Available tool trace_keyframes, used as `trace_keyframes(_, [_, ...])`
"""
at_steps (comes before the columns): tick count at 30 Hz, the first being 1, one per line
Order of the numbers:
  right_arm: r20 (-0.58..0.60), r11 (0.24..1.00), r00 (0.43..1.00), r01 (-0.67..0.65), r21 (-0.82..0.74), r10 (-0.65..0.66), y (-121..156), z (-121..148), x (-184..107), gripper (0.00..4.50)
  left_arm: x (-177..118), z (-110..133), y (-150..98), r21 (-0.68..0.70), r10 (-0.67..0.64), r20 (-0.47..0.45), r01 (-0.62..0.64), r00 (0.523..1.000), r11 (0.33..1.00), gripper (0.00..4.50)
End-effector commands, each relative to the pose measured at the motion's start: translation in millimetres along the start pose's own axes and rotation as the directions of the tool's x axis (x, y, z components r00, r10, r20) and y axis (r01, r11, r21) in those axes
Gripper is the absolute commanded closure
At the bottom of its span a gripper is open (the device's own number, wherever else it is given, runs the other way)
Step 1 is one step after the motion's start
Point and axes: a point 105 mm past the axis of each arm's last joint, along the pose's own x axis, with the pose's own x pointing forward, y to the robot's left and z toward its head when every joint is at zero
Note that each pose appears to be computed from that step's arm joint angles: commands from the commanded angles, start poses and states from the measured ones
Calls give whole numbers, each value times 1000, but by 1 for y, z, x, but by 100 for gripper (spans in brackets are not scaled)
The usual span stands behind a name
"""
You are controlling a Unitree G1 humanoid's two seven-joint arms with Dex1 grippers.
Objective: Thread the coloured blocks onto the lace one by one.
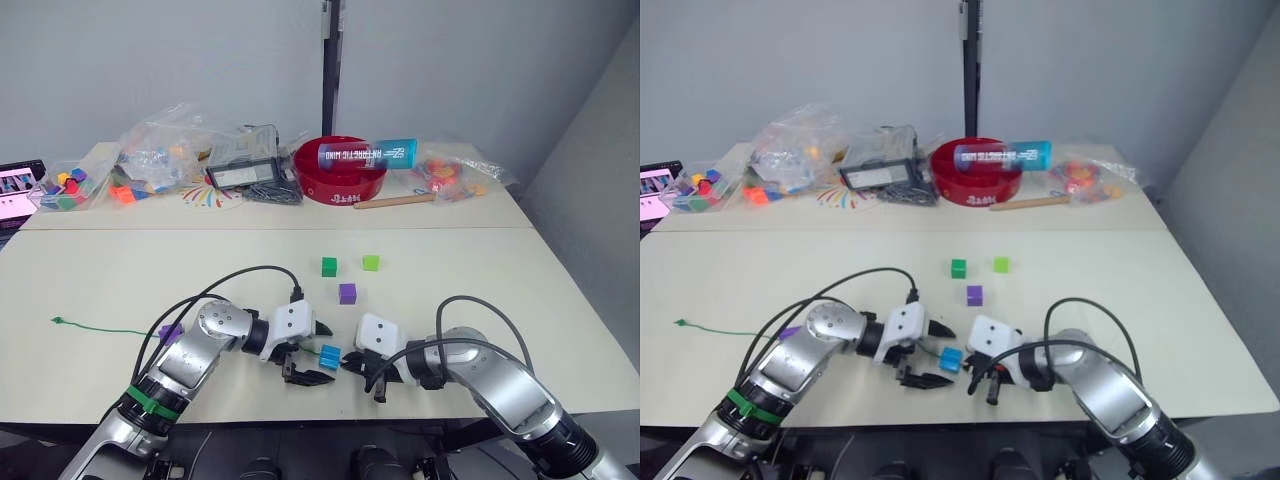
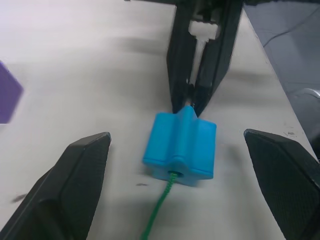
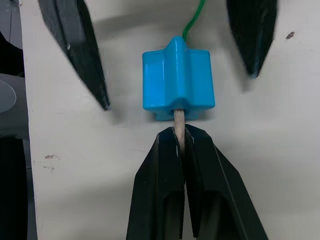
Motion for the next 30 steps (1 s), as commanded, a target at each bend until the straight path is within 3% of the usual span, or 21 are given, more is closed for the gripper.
trace_keyframes(1, [-58,998,997,43,36,-41,-5,-15,-1,449,4,3,6,54,0,-12,1,1000,999,0])
trace_keyframes(4, [-57,998,997,45,35,-43,-6,-15,-1,449,8,6,11,53,1,0,-1,1000,999,0])
trace_keyframes(14, [-68,999,997,36,34,-34,-4,-15,0,450,9,5,4,35,-42,9,42,999,998,308])
trace_keyframes(16, [-59,998,997,47,35,-45,-6,-14,1,450,8,5,3,36,-45,11,44,999,998,311])
trace_keyframes(24, [-15,999,999,31,35,-30,-3,-6,-2,186,8,6,4,40,-44,11,43,999,998,311])
trace_keyframes(30, [-32,999,999,18,33,-17,1,-16,-11,185,8,4,5,54,-41,-4,41,999,998,311])
